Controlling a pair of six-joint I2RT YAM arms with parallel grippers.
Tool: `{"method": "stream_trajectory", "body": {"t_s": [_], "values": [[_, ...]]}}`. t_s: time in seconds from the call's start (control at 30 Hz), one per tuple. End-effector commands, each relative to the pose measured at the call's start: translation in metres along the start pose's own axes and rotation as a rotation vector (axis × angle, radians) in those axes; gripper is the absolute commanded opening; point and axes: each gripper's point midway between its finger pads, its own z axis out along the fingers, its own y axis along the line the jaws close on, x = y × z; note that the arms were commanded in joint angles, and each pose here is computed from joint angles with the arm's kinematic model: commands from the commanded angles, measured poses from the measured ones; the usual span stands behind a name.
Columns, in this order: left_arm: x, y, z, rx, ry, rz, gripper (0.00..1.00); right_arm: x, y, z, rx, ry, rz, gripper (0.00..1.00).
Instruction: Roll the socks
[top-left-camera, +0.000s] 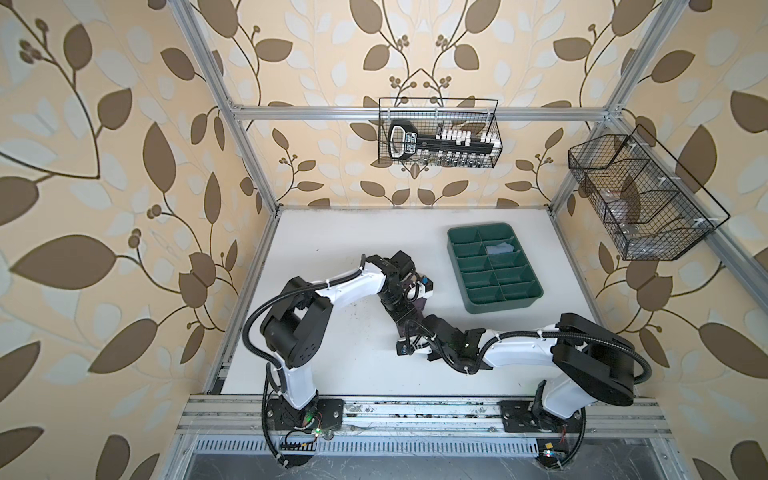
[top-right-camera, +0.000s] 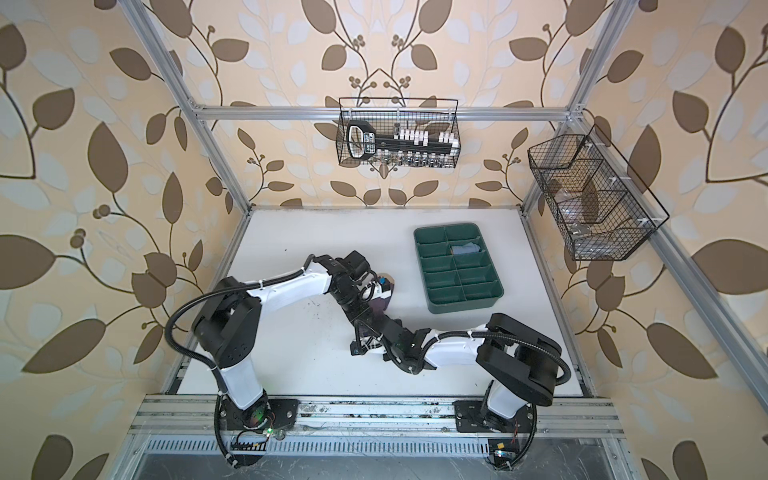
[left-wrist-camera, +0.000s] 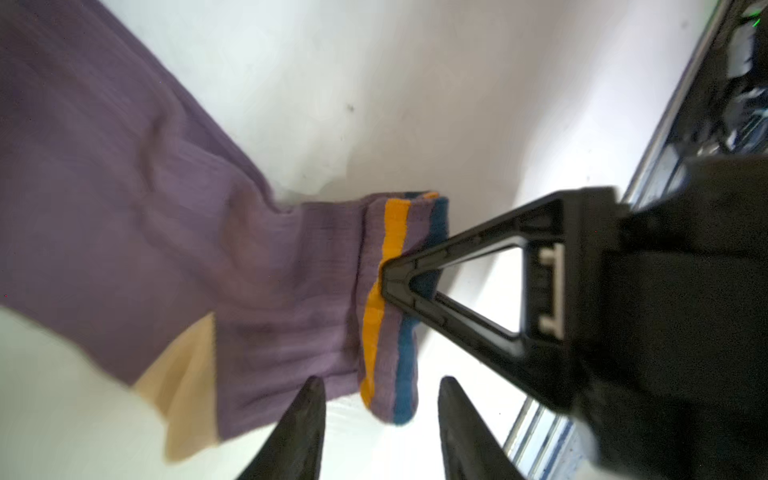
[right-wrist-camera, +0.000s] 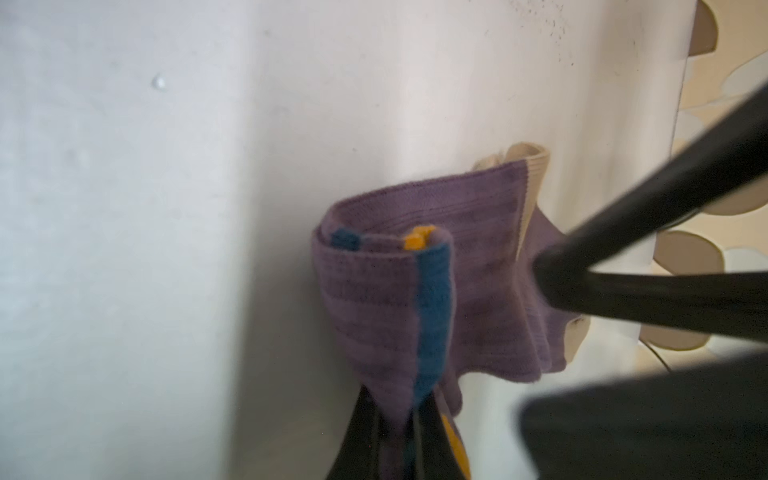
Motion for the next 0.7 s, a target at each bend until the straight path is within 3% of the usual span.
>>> {"method": "stream_trajectory", "body": {"t_s": [0.0,0.13,0.27,0.4,0.53,0.67], "values": [[-0.011,0.002,-0.044,-0.149,-0.124,0.026,0.47,0.021,0.038,-0.014,-0.195,0.07,-0.015,0.0],[-0.005,0.029,-0.115,-0.45,-0.347,-0.073,0.48,0.016,0.054,-0.036,-0.388,0.058,0.042,0.0],[0.028,0.019,-0.182,-0.639,-0.58,-0.09,0.62,0.01,0.078,-0.057,-0.665,0.06,0.107,0.0],[0.063,-0.016,-0.208,-0.618,-0.664,-0.022,0.76,-0.001,0.087,-0.064,-0.842,0.091,0.183,0.0],[0.086,-0.063,-0.207,-0.451,-0.63,0.117,0.78,-0.007,0.088,-0.058,-0.957,0.164,0.232,0.0],[0.095,-0.083,-0.204,-0.356,-0.571,0.158,0.76,-0.014,0.081,-0.045,-1.019,0.183,0.288,0.0]]}}
